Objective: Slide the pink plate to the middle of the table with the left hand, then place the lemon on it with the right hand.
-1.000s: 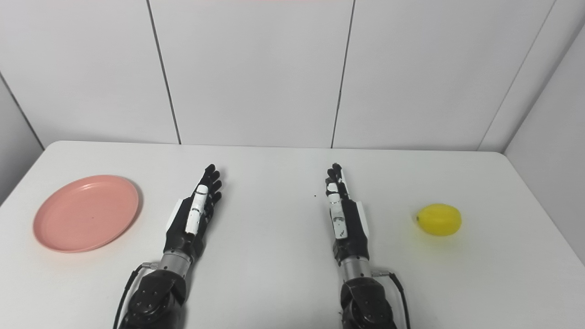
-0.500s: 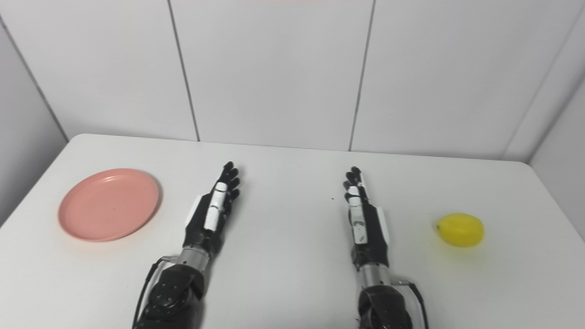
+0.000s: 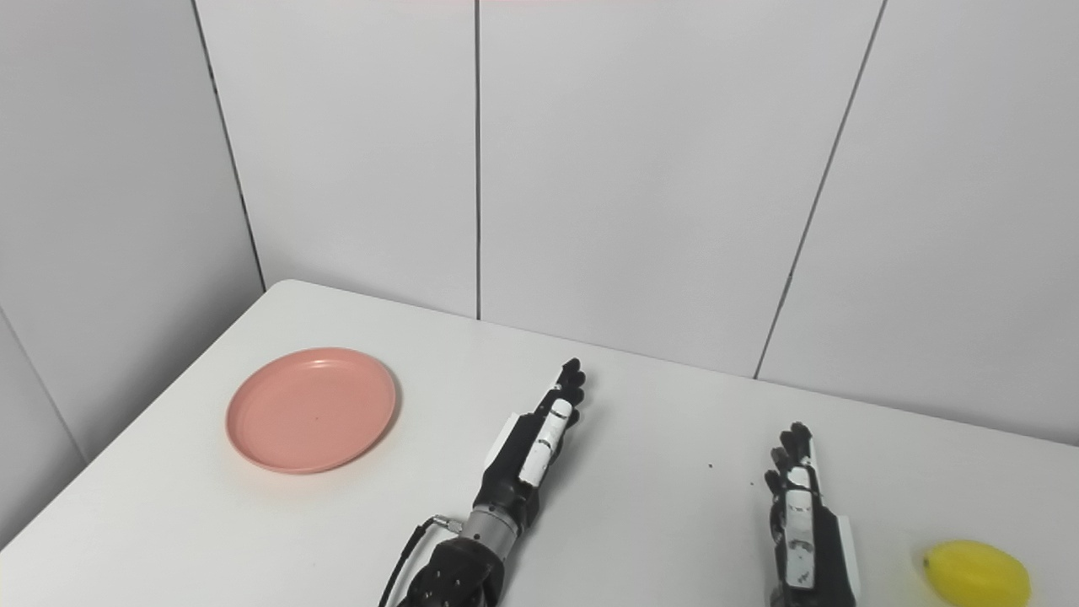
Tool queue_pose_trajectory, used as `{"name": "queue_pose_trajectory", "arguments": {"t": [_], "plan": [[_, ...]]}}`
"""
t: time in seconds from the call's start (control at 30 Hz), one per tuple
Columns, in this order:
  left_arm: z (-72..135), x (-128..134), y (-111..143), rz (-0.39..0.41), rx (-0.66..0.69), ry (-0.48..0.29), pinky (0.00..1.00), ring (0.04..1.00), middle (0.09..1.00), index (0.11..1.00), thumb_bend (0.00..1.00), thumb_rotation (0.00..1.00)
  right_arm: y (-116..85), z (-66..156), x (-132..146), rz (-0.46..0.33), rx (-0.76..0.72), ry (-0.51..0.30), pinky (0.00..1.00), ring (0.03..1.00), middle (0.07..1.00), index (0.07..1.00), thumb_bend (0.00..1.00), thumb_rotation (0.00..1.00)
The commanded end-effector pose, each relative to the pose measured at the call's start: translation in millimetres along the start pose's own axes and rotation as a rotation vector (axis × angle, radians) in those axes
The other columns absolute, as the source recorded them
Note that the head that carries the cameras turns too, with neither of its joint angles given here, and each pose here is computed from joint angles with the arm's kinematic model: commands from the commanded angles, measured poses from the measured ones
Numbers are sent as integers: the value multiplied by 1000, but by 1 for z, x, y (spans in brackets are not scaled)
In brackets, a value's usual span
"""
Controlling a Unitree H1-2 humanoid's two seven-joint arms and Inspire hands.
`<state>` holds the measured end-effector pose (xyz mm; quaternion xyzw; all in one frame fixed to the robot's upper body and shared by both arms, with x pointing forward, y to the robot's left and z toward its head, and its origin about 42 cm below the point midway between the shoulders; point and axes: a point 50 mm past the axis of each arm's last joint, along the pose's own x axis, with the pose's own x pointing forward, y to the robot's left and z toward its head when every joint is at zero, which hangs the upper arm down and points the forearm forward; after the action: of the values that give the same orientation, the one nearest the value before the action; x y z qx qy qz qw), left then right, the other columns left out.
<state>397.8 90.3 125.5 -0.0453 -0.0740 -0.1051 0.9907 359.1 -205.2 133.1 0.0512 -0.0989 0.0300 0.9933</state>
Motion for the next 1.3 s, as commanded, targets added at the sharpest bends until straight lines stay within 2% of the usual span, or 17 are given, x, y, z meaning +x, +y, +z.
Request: {"name": "queue_pose_trajectory", "arguments": {"t": [0.0, 0.23, 0.33, 0.47, 0.53, 0.6, 0.8, 1.07, 1.27], "plan": [[-24, -18, 3, 12, -21, 56, 1000, 1000, 1000, 1000, 533, 1000, 1, 14, 3, 2, 2, -58, 1000, 1000, 992, 998, 533, 1000], [-6, -15, 11, 23, -4, 2, 1000, 996, 999, 995, 551, 1000, 4, 22, 2, 2, 14, -54, 1000, 1000, 1000, 1000, 467, 1000], [8, -14, 20, -3, 1, -49, 1000, 1000, 996, 991, 560, 1000, 6, 26, 2, 2, 17, -52, 1000, 1000, 1000, 1000, 451, 1000], [27, -15, 33, -6, 43, -74, 1000, 999, 973, 967, 600, 1000, 7, 28, 2, 0, 19, -51, 1000, 1000, 1000, 1000, 439, 1000], [36, -15, 41, -20, 53, -88, 1000, 981, 965, 958, 627, 1000, 8, 29, 2, 0, 13, -52, 1000, 1000, 1000, 1000, 425, 1000], [44, -15, 47, -14, 74, -107, 953, 946, 942, 935, 618, 1000, 8, 30, 2, -1, 10, -53, 1000, 1000, 1000, 1000, 416, 1000], [63, -19, 61, 74, 116, -155, 820, 850, 868, 865, 600, 1000, 9, 32, 1, -6, 16, -54, 1000, 1000, 1000, 1000, 410, 1000], [81, -20, 75, 164, 138, -214, 824, 817, 820, 830, 617, 1000, 12, 36, 1, -1, 14, -64, 1000, 1000, 1000, 1000, 391, 1000], [95, -16, 104, 262, 205, -260, 816, 793, 787, 797, 603, 1000, 13, 38, 0, 3, 15, -64, 1000, 1000, 1000, 1000, 373, 1000]]}}
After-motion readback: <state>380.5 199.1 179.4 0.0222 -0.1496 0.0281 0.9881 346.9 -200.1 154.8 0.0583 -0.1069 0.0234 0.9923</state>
